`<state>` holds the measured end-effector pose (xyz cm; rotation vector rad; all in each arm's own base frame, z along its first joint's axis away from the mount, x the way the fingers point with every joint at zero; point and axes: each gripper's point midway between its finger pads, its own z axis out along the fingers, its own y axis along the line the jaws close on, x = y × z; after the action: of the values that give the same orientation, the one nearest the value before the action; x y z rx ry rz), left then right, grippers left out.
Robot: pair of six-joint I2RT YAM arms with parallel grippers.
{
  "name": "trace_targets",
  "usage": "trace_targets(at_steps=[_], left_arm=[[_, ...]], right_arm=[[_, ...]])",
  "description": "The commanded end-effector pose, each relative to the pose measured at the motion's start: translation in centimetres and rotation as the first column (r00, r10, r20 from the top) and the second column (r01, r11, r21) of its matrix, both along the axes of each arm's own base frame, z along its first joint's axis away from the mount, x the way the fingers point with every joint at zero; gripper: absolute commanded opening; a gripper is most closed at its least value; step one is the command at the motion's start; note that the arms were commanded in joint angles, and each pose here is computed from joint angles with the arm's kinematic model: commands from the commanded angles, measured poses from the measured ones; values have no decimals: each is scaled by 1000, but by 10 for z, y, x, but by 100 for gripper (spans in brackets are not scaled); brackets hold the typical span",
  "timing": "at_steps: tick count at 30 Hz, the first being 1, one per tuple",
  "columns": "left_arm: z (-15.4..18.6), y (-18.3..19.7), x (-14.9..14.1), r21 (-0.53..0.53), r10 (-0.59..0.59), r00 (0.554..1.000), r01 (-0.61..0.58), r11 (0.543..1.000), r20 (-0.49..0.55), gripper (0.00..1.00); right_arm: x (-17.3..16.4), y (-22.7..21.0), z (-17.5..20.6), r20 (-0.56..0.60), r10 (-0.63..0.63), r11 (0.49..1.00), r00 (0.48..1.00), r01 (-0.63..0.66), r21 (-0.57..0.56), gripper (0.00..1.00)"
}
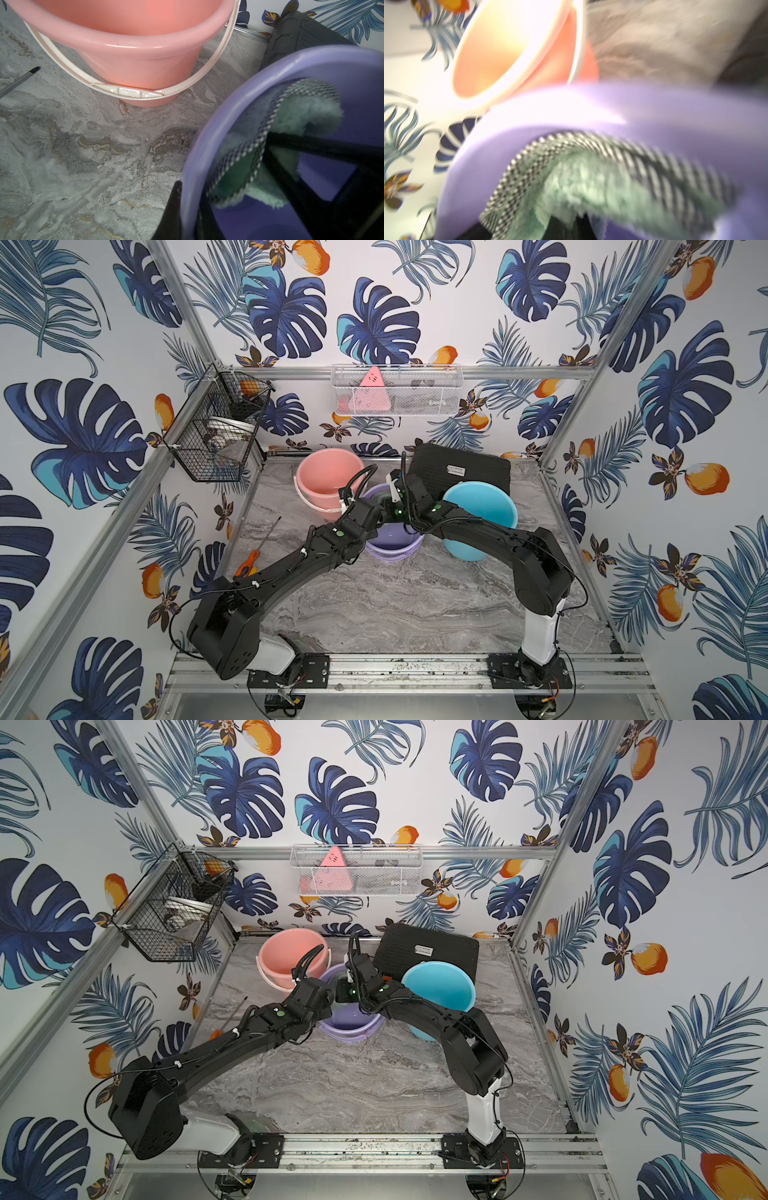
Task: Wipe the inside of the bucket with a cloth
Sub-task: Wipe the dirt from the inside of the bucket.
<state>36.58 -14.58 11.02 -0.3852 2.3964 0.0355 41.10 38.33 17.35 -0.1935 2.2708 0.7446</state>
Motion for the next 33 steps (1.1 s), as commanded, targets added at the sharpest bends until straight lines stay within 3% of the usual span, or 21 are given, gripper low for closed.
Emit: trace_targets(at_steps=[1,5,8,14,17,23,27,30,33], left_arm=[[-26,6,-33,61,-75,978,88,994,-194,0],[-24,6,-33,57,-85,978,97,994,-190,0],[-26,4,-33,52,-92,977,104,993,-194,0],[-29,0,-32,42,-107,973,118,992,-204,0],[-26,-2,-30,41,-111,973,122,992,-200,0],[-25,-2,-28,44,-115,973,126,991,-199,0],[-26,-1,-29,42,-108,974,119,992,-199,0],[-23,-1,-31,33,-107,976,115,993,-190,0],[-21,1,-33,33,-106,977,114,993,-186,0]], right_arm=[[25,-26,26,117,-201,979,973,203,-5,0],[33,-61,38,174,-369,924,913,381,-41,0],[35,-51,44,187,-330,939,925,341,-32,0],[19,24,40,81,21,999,996,-23,30,0],[-7,56,43,75,245,966,966,-250,62,0],[-48,73,43,101,466,871,879,-475,120,0],[-23,62,41,77,343,936,936,-347,51,0],[5,40,39,89,174,985,981,-172,-24,0],[29,11,46,129,-1,999,992,8,-52,0]])
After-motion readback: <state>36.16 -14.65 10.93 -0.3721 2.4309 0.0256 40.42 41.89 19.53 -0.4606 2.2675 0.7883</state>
